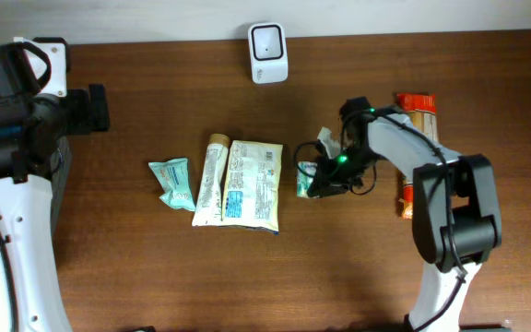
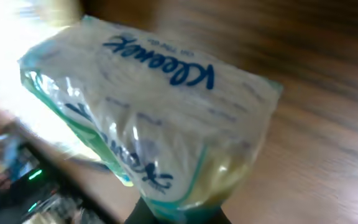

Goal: Scan the item barcode
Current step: 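Raise the Kleenex pack to the white scanner with the right gripper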

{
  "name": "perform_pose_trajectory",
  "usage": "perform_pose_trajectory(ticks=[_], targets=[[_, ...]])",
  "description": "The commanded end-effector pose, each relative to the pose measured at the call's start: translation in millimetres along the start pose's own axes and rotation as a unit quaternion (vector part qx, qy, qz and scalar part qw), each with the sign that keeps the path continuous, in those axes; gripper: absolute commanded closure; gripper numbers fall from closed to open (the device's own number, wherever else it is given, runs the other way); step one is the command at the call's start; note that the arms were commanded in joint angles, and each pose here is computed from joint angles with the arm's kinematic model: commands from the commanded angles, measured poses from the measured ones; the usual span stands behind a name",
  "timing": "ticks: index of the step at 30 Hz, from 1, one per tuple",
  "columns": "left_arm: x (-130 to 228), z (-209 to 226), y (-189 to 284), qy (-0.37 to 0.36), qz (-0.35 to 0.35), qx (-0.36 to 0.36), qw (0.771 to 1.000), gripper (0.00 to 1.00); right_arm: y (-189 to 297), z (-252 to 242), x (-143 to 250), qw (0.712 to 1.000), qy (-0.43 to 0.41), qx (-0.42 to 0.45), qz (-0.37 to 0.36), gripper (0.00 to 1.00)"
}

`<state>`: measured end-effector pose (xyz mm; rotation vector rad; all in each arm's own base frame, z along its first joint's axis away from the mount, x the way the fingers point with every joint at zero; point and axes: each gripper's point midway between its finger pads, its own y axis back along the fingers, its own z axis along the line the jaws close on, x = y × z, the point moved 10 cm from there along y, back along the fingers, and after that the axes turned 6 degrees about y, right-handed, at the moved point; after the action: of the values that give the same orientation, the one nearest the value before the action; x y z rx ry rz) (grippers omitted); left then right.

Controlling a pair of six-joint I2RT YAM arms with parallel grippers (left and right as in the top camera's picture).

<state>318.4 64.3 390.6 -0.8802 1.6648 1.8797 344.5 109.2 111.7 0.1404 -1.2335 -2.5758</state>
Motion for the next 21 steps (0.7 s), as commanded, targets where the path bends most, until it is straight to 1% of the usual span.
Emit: perform_pose_trajectory(ticks=[1, 4, 7, 11, 12, 15, 18, 21], targets=[[-1, 0, 4, -0.006, -0.006, 0.003, 1.0, 0.01, 47, 33, -7, 0.971, 0.136, -0.166, -0.103, 0.96], [-1, 0, 4, -0.006, -0.006, 0.003, 1.0, 0.01, 65, 42, -9, 0.929, 0.193, -0.272, -0.163, 0.96], [-1, 0, 4, -0.006, -0.006, 0.003, 1.0, 0.01, 72, 49, -11, 0.907, 0.209, -0.316, -0.184, 0.96], [-1, 0, 4, -0.006, -0.006, 0.003, 1.0, 0.01, 86, 60, -18, 0.889, 0.231, -0.34, -0.204, 0.96], [-1, 0, 4, -0.006, -0.006, 0.003, 1.0, 0.01, 94, 67, -22, 0.88, 0.245, -0.347, -0.212, 0.96], [-1, 0, 4, -0.006, -0.006, 0.003, 1.0, 0.01, 103, 82, -27, 0.874, 0.266, -0.346, -0.213, 0.96], [-1, 0, 4, -0.006, -0.006, 0.003, 1.0, 0.01, 121, 113, -33, 0.849, 0.312, -0.365, -0.222, 0.96], [-1, 0, 4, -0.006, -0.006, 0.003, 1.0, 0.01, 140, 131, -31, 0.838, 0.34, -0.36, -0.231, 0.96]])
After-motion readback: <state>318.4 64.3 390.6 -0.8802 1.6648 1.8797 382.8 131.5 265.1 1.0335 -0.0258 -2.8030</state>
